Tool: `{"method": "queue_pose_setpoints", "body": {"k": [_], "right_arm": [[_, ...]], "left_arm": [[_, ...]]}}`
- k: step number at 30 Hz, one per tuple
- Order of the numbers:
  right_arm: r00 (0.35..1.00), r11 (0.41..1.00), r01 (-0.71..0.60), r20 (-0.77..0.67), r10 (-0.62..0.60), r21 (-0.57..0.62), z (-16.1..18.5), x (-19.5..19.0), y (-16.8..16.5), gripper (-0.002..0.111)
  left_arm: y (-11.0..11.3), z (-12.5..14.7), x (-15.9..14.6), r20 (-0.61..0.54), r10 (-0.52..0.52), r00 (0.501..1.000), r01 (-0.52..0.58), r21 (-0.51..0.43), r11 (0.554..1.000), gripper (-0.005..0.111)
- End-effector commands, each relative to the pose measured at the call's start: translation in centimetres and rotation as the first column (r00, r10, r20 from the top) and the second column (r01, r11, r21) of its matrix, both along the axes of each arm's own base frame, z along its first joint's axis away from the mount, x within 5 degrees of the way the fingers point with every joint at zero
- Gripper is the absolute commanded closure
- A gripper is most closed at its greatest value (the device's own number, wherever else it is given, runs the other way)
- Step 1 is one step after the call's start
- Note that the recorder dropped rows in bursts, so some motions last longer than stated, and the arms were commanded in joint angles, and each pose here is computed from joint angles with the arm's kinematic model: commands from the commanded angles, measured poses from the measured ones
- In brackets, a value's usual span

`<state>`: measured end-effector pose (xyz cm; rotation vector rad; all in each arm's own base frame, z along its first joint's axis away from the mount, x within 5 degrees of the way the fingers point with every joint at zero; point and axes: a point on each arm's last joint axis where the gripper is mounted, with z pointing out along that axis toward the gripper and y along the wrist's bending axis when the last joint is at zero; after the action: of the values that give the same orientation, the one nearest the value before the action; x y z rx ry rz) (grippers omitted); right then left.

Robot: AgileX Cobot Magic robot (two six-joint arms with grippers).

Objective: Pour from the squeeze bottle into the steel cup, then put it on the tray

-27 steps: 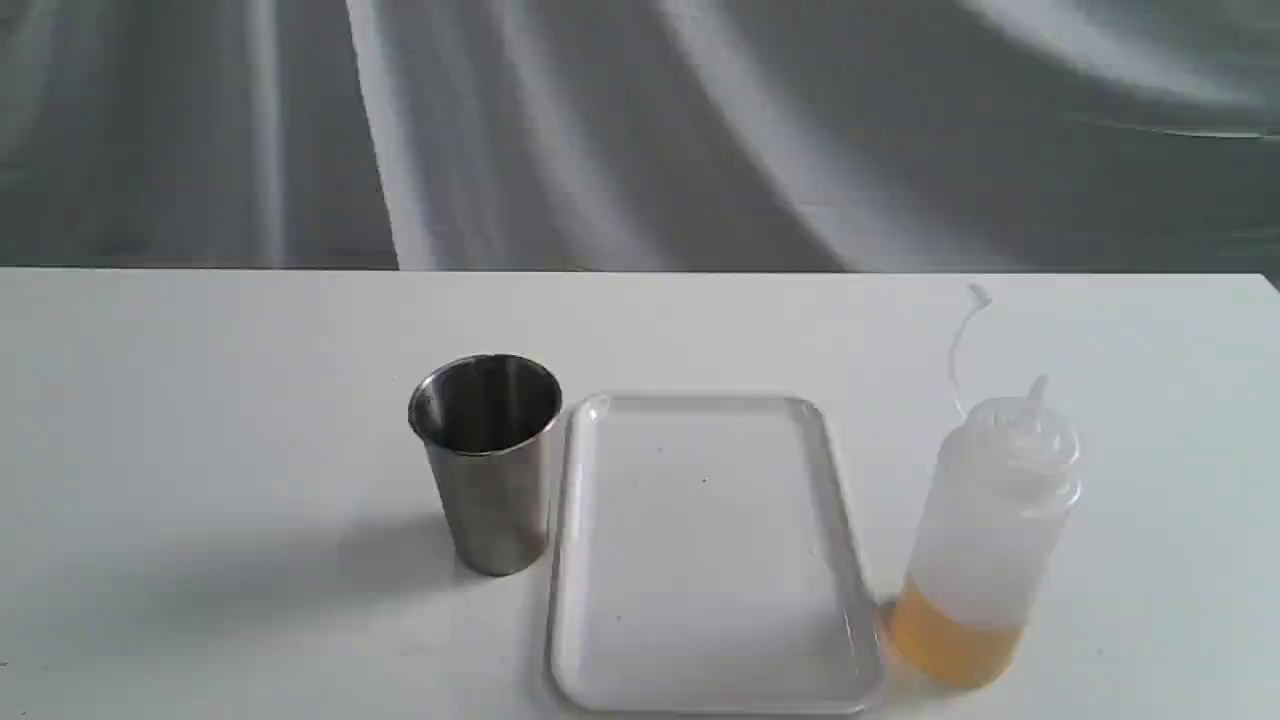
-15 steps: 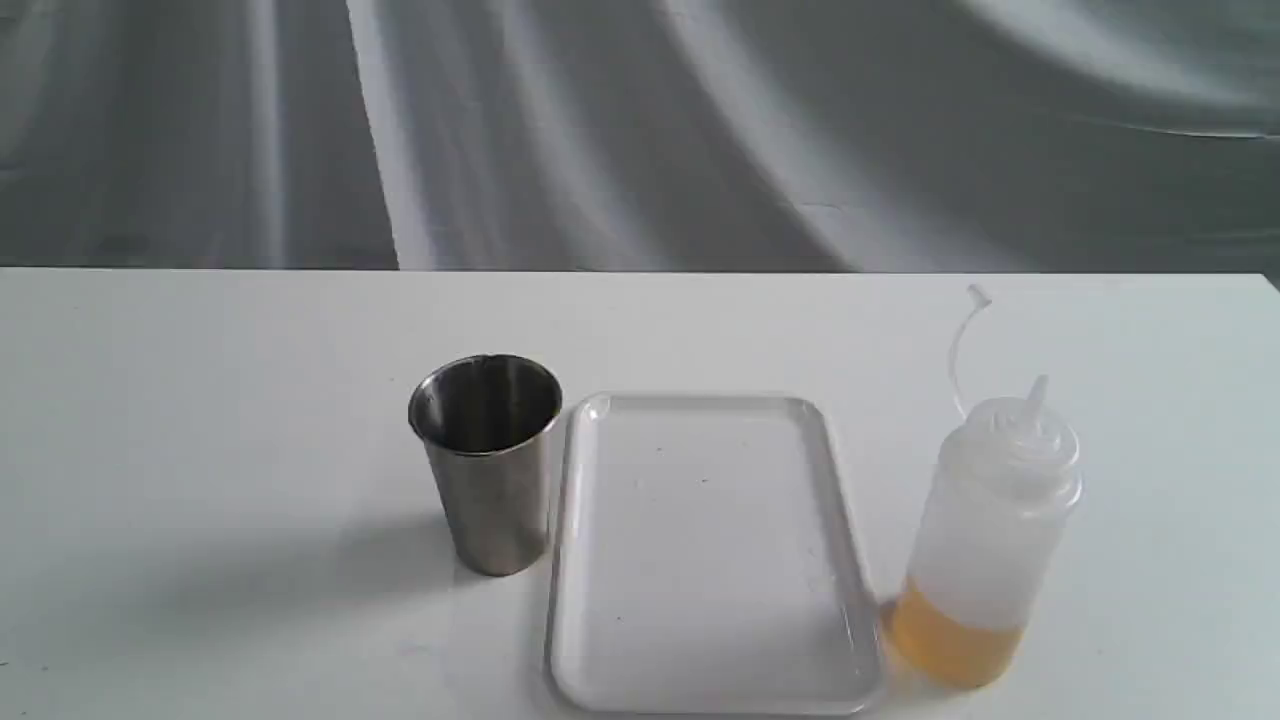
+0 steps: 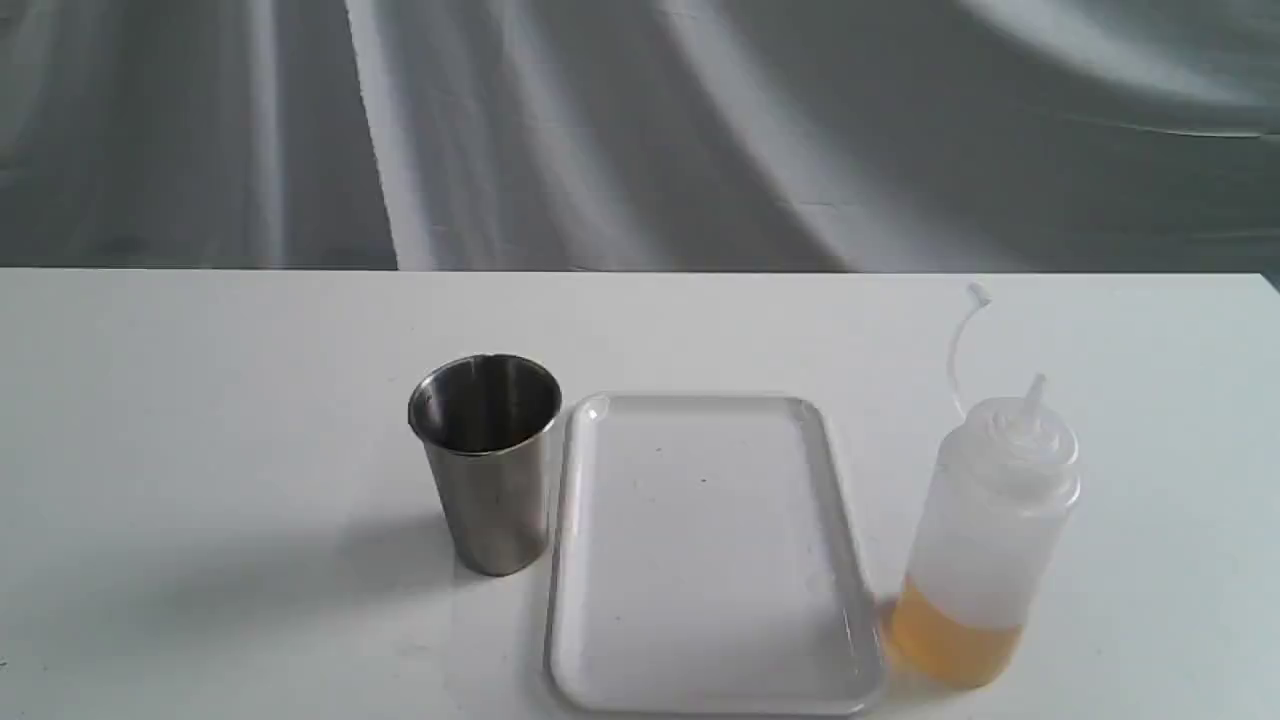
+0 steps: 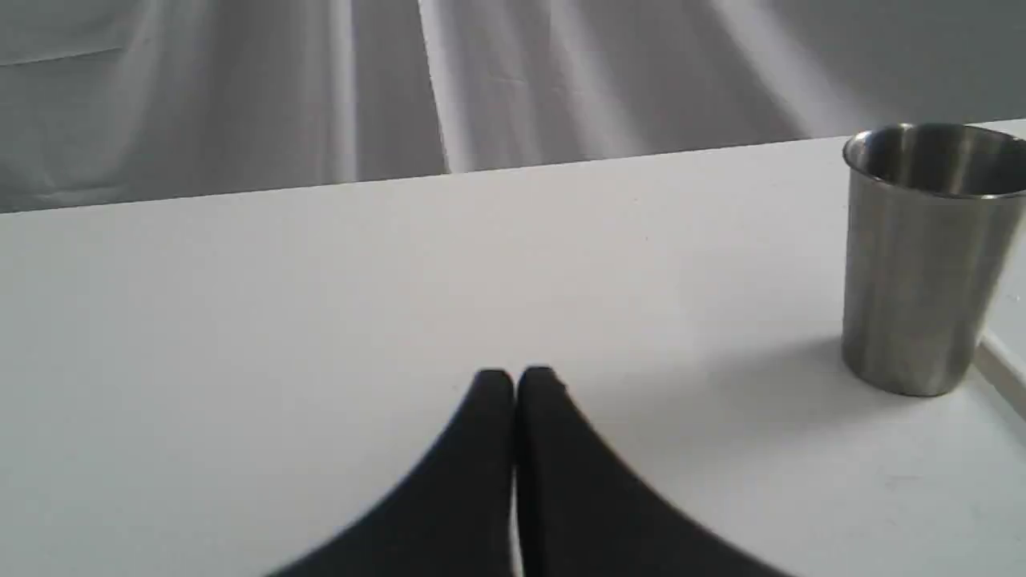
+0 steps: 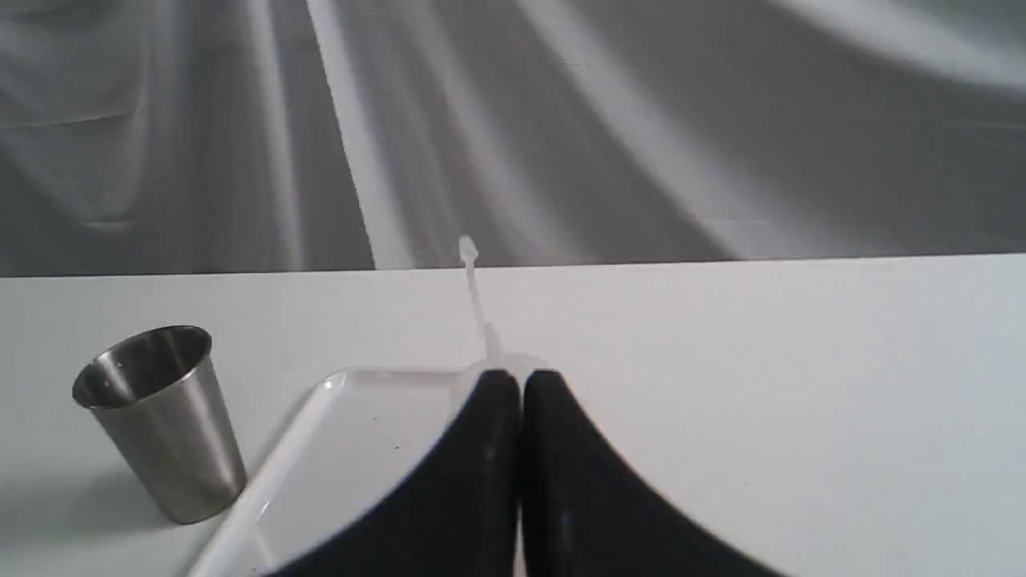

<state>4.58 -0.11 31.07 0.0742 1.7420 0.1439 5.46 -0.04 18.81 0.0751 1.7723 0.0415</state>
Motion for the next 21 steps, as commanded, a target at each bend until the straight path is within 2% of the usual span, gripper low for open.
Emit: {"method": "queue_pose_setpoints", "body": {"k": [1,5,9,18,21], "right_arm": [[0.999,0.997,0.033,-0.025,-0.035,-0.073,1.5,1.2,-0.2,0.108],[0.997,0.990,0.046,-0.053,-0.054,-0.134,1.6,2.4,-0.3,0.108],[0.997,0.989,0.043,-0.055,-0.051,-0.140,1.6,2.9,-0.2,0.108],[0.985,0.989,-0.009,0.167,0.034,-0.144,1.9,3.7,0.6,0.108],[0.985,0.990,-0.034,0.163,0.056,-0.134,1.0,4.7,0.9,0.108]], "left_arm": [[0.0,-0.1,0.0,0.006,0.001,1.000,-0.001,-0.002,1.000,0.107],[0.0,-0.1,0.0,0.006,0.001,1.000,-0.001,-0.002,1.000,0.107],[0.0,-0.1,0.0,0.006,0.001,1.000,-0.001,-0.002,1.000,0.107],[0.0,-0.1,0.0,0.006,0.002,1.000,-0.002,-0.005,1.000,0.107],[0.0,-0.1,0.0,0.006,0.002,1.000,-0.002,-0.005,1.000,0.107]]}}
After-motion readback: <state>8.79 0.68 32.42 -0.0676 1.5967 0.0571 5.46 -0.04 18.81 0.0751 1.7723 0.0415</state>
